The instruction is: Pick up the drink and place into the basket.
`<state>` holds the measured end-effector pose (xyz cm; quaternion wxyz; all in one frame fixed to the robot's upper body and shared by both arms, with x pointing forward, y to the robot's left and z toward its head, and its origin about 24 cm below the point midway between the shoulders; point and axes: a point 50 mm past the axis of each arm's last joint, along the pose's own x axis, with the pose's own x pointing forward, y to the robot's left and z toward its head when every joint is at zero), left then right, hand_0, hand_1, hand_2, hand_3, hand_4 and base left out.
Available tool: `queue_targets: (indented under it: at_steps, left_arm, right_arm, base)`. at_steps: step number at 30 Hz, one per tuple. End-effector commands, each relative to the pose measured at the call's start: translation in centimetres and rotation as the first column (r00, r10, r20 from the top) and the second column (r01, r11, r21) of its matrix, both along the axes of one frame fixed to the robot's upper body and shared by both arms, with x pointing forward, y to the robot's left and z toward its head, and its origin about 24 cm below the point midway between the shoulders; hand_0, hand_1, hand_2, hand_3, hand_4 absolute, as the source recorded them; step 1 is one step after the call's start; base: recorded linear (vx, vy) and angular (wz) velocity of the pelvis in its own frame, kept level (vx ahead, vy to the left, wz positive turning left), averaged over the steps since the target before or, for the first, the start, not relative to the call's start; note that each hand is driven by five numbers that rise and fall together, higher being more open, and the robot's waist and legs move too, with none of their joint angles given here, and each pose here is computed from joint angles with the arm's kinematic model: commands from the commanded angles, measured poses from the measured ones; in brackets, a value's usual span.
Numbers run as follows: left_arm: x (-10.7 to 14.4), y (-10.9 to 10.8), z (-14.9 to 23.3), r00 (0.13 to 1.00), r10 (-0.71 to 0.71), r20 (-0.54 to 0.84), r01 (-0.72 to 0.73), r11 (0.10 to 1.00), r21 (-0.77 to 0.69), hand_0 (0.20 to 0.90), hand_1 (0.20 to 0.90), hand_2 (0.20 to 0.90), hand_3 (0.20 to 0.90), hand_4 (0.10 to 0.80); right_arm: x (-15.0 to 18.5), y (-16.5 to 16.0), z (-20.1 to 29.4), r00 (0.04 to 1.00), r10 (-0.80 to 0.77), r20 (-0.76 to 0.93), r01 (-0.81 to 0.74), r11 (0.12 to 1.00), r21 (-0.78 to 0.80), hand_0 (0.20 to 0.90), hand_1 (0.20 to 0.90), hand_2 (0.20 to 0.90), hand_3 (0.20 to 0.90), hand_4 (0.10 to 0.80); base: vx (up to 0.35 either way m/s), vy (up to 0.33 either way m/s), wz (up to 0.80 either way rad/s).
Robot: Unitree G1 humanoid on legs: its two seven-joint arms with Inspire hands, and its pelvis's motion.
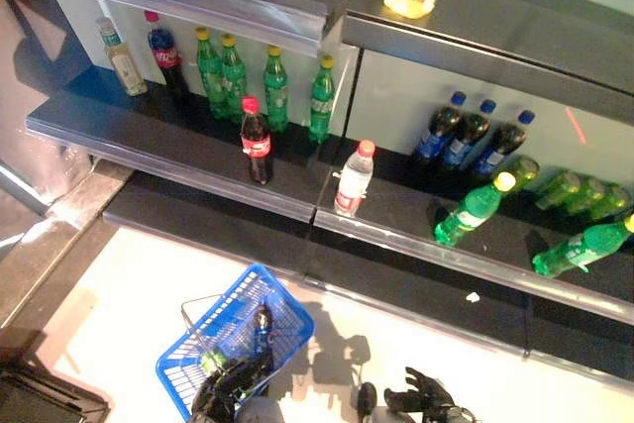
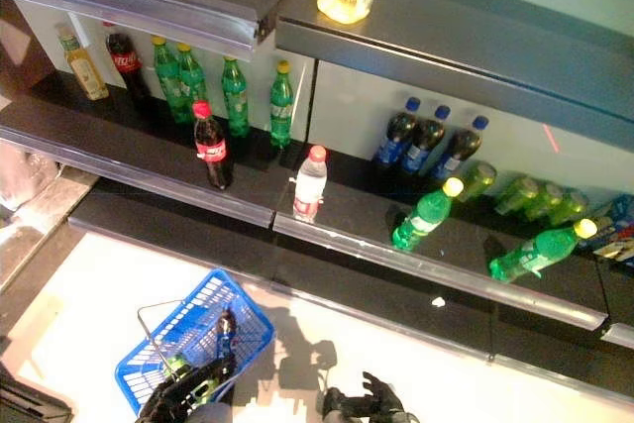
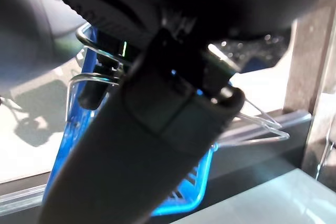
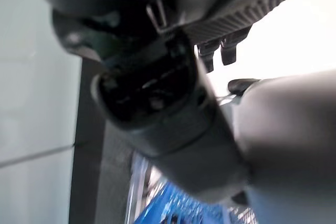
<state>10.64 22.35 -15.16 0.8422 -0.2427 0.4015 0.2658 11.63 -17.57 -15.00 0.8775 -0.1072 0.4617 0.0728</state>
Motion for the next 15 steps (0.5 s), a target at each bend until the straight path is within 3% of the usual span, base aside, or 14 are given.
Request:
queue_targets:
  at_steps: [1,5,8,11,12,15]
  left_arm:
    - [3.3,1.2,2.7,0.969,-0.087,0.231,0.065,0.993,0.1,0.3,0.3,0.3,0.2,0.1]
    - [3.0,1.0,2.6,0.968,-0.126,0.215,0.103,0.988,0.113,0.3,0.3,0.3,0.2,0.1]
    - [2.2,1.0,2.5,0.97,-0.153,0.191,0.131,0.984,0.123,0.3,0.3,0.3,0.2,0.1]
    - [1.6,0.9,2.4,0.972,-0.15,0.18,0.129,0.984,0.123,0.3,0.3,0.3,0.2,0.1]
    - [1.4,0.8,2.3,0.973,-0.15,0.176,0.129,0.984,0.123,0.3,0.3,0.3,0.2,0.1]
    - [1.0,0.5,2.1,0.976,-0.142,0.163,0.123,0.985,0.121,0.3,0.3,0.3,0.2,0.1]
  right_arm:
    - [2.4,-0.3,2.1,0.977,0.162,0.14,-0.156,0.986,-0.054,0.9,0.9,0.9,0.9,0.8]
    - [4.9,0.9,4.9,0.926,0.246,0.285,-0.252,0.968,-0.016,0.9,0.9,0.9,0.9,0.8]
    - [6.8,1.6,8.7,0.835,0.334,0.437,-0.351,0.935,-0.044,0.9,0.9,0.9,0.9,0.8]
    - [9.1,2.2,13.3,0.701,0.368,0.612,-0.406,0.91,-0.083,0.9,0.9,0.9,0.9,0.8]
    - [10.2,2.4,16.0,0.613,0.352,0.707,-0.403,0.909,-0.102,0.9,0.9,0.9,0.9,0.8]
    - [11.5,2.0,19.8,0.501,0.286,0.817,-0.369,0.924,-0.097,0.9,0.9,0.9,0.9,0.8]
  base:
    - [0.063,-0.033,-0.01]
    - [0.03,-0.054,0.01]
    - [0.024,-0.088,0.0]
    - [0.026,-0.055,0.04]
    - [0.04,-0.038,0.0]
    - [0.027,-0.012,-0.04]
